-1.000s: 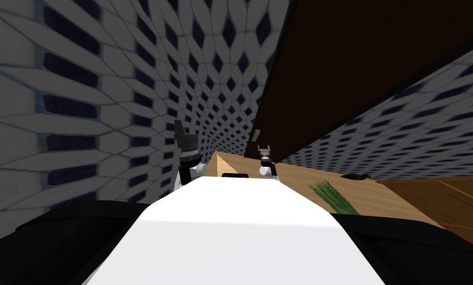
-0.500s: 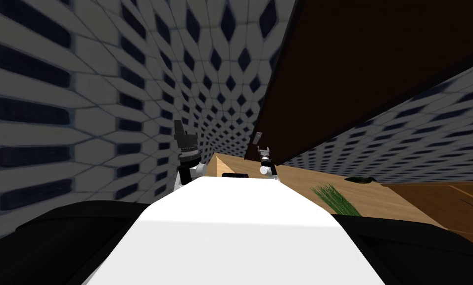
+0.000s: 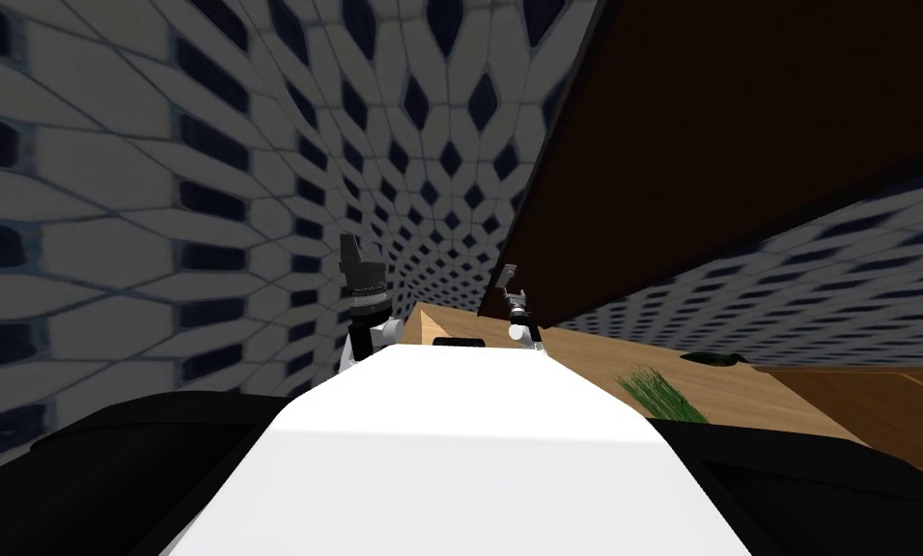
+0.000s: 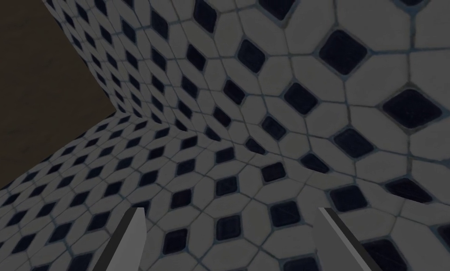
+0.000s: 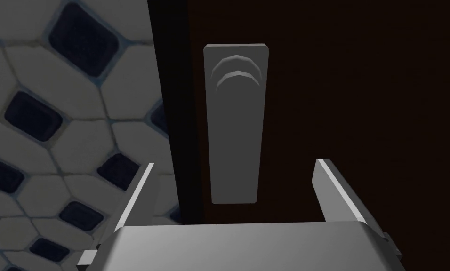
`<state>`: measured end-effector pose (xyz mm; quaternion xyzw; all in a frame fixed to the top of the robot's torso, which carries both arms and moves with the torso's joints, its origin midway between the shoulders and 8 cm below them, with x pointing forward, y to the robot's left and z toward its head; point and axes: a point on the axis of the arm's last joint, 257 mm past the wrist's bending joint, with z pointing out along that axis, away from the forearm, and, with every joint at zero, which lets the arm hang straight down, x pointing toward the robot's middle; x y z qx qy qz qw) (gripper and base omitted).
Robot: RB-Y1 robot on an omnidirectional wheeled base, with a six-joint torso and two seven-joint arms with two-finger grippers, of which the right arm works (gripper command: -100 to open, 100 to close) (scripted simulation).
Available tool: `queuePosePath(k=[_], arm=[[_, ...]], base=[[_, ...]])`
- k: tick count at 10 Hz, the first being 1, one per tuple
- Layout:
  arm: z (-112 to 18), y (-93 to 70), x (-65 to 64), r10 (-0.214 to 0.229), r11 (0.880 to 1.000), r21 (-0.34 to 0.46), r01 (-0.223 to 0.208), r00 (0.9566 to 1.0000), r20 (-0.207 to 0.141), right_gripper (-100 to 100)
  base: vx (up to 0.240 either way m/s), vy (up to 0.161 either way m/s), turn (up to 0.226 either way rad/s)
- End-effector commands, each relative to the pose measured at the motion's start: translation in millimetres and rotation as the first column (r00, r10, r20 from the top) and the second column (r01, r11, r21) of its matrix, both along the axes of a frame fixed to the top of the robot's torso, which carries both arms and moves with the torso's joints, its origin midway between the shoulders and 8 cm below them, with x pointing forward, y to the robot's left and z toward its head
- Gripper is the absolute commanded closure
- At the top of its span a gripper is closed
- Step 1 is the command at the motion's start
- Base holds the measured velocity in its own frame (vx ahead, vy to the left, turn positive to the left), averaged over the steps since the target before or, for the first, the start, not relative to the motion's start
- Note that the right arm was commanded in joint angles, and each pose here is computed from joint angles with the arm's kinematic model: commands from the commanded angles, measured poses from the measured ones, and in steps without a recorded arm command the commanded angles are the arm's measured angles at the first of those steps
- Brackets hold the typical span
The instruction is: Pull the door open
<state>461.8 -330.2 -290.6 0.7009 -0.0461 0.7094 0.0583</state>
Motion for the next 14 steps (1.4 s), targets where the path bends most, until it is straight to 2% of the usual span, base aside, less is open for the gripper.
queuePosePath(k=[1,2,6,7,8,9,14], arm=[[-2.5,-18.9,-1.4,-0.025,1.0,0.0,0.025,0.9997,-0.004,-100],[-3.3,-25.5,-2.0,-0.033,0.999,-0.001,0.033,0.9994,-0.005,-100],[-5.8,-83.6,-8.4,-0.111,0.994,-0.002,0.111,0.9938,-0.009,-100],[-5.7,-92.5,-9.6,-0.123,0.992,-0.002,0.123,0.9924,-0.009,-100],[-6.2,-85.6,-10.0,-0.112,0.994,-0.004,0.112,0.9936,-0.01,-100],[-6.2,-85.6,-10.0,-0.112,0.994,-0.004,0.112,0.9936,-0.01,100],[-6.2,-85.6,-10.0,-0.112,0.994,-0.004,0.112,0.9936,-0.01,100]], base=[[0.113,0.022,0.18],[0.182,-0.001,0.141],[0.193,-0.004,0.197],[0.156,-0.051,0.125],[0.07,-0.026,0.018],[-0.006,0.002,-0.02],[-0.014,0.002,-0.002]])
